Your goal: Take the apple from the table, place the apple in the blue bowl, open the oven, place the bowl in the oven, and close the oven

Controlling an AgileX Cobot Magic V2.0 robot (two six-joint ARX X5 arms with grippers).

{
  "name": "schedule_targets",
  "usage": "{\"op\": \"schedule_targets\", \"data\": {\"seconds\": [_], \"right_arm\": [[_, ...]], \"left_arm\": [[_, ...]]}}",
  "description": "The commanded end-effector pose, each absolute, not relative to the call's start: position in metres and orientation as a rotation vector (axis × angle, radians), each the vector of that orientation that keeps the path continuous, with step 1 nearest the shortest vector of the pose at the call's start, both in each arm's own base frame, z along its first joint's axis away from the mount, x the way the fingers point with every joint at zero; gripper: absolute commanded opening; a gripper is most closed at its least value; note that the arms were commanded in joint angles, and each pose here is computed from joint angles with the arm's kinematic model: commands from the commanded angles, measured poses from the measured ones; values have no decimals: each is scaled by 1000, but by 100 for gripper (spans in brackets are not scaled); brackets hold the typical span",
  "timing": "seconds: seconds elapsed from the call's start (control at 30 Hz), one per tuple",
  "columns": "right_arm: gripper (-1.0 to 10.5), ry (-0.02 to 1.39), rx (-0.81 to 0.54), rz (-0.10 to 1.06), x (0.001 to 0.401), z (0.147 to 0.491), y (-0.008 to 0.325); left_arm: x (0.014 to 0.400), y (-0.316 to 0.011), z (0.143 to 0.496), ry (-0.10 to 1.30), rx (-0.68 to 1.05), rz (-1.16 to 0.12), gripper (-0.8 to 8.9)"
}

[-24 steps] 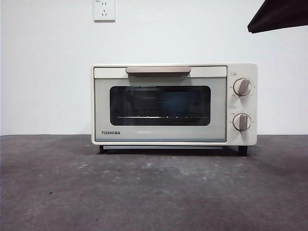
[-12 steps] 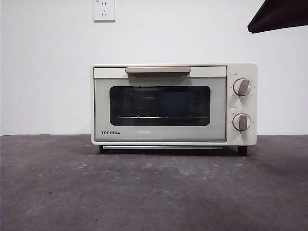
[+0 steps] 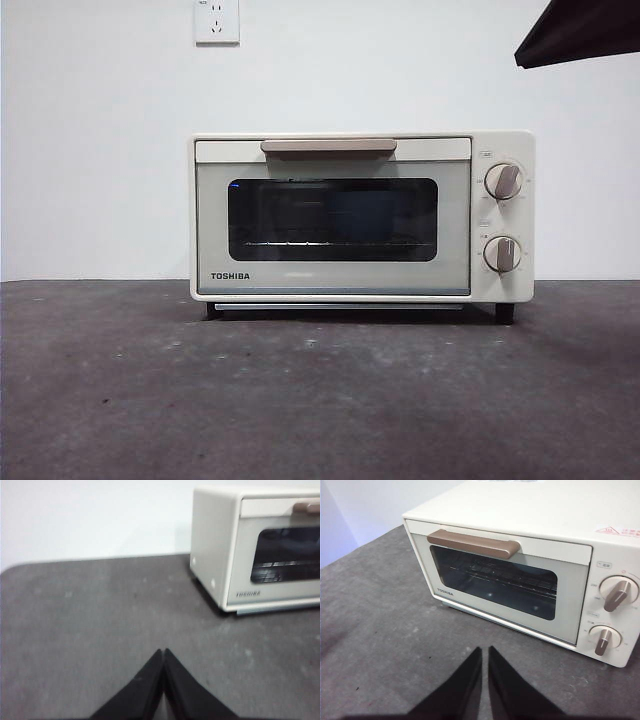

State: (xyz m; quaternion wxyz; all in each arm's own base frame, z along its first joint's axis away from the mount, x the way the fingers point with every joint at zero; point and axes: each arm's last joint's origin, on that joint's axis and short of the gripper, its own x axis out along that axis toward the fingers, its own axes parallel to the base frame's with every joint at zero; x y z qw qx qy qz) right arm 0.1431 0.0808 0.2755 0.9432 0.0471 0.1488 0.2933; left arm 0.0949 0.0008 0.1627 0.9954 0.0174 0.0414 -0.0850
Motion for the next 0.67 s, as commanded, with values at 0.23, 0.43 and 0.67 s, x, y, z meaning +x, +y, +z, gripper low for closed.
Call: {"op": "schedule_targets", "data": {"seconds": [0.23, 0.43, 0.67], "right_arm": [[5, 285, 98, 605, 144, 280, 82], [5, 285, 98, 605, 144, 280, 82], [5, 285, 98, 605, 144, 280, 82]], "left_arm": [[96, 1, 150, 159, -40, -164, 7], [96, 1, 150, 159, -40, -164, 7], [96, 1, 150, 159, -40, -164, 7]]}}
